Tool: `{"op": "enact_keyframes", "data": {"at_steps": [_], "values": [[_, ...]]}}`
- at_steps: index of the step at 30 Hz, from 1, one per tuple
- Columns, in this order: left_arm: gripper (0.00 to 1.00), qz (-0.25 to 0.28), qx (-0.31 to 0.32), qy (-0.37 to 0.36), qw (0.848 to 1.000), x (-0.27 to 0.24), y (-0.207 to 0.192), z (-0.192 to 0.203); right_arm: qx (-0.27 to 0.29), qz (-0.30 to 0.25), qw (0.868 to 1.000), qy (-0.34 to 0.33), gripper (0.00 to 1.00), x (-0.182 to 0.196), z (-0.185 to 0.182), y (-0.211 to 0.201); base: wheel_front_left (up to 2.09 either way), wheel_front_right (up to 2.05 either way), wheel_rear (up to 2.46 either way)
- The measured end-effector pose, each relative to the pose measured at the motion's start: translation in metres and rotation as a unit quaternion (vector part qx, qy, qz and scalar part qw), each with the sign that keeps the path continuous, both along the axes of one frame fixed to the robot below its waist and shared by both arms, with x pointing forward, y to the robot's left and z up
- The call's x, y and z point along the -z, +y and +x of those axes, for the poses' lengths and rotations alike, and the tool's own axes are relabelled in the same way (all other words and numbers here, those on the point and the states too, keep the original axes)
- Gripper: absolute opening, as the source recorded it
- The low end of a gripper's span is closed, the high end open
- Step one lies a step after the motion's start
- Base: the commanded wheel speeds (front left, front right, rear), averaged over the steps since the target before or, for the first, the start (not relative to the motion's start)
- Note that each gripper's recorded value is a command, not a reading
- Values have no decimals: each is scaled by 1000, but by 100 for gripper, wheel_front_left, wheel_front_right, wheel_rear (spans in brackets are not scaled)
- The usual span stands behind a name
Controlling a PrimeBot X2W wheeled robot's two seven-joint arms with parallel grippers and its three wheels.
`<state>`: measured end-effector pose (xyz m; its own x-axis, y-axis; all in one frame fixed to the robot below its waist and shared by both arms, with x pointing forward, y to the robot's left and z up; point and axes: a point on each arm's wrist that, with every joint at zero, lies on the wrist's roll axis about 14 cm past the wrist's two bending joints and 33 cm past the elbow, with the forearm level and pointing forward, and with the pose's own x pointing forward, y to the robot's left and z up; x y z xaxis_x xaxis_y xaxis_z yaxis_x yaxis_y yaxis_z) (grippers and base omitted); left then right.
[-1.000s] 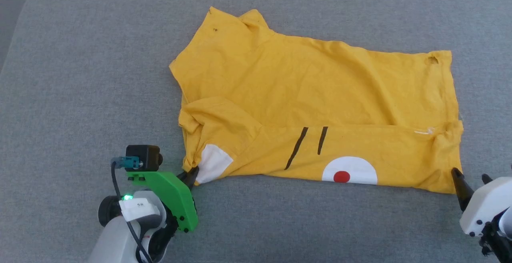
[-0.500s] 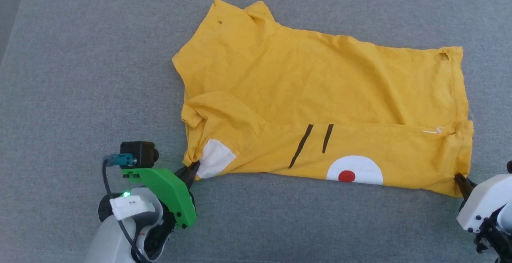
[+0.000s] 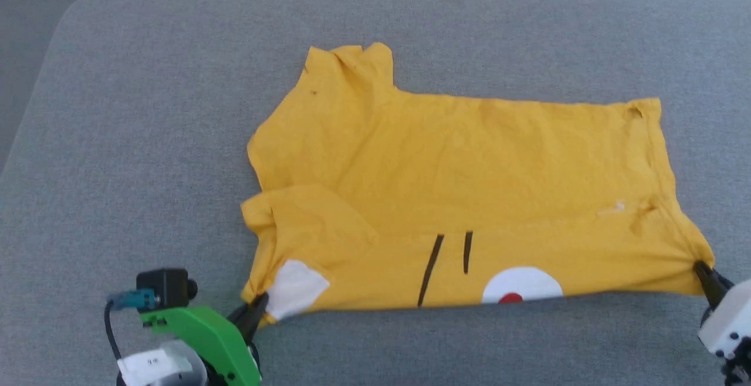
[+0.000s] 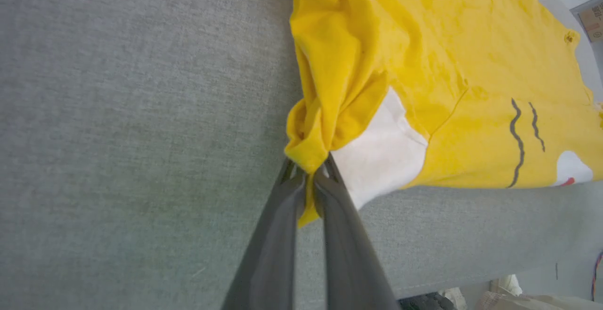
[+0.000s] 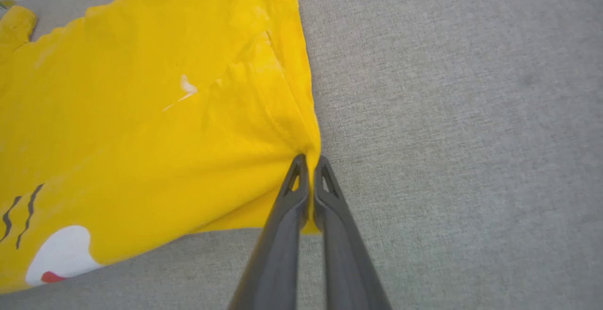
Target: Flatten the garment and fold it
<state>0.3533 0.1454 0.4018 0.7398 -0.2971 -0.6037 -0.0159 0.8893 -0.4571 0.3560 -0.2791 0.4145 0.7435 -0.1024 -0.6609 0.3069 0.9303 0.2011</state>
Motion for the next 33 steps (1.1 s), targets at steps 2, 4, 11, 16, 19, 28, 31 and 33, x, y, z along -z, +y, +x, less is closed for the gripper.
{"op": "enact_keyframes", "data": {"at_steps": [2,4,11,16,19,28,31,33], "values": [[0,-7,2,13,1000,0,-2,-11,5,4,1000,6,0,1,-9,-3,0,0,0],[0,-15,2,23,1000,1,-5,-21,11,7,1000,11,0,3,-17,-5,0,0,0],[0,-34,-7,58,998,10,-10,-43,18,13,999,46,0,18,-40,-8,0,0,0],[0,-38,-24,75,996,23,-8,-50,15,24,998,52,0,29,-45,-2,0,0,0],[100,-34,-43,58,997,24,-3,-45,22,23,999,43,71,32,-45,-3,0,0,0],[100,-29,-65,-23,997,-3,9,-19,25,7,1000,-5,100,10,-31,-9,0,0,0],[100,-11,-82,-93,992,-30,22,-2,22,-18,997,-68,100,-21,-11,-12,0,0,0],[100,21,-102,-184,978,-64,36,19,10,-62,989,-136,100,-54,9,-11,0,0,0]]}}
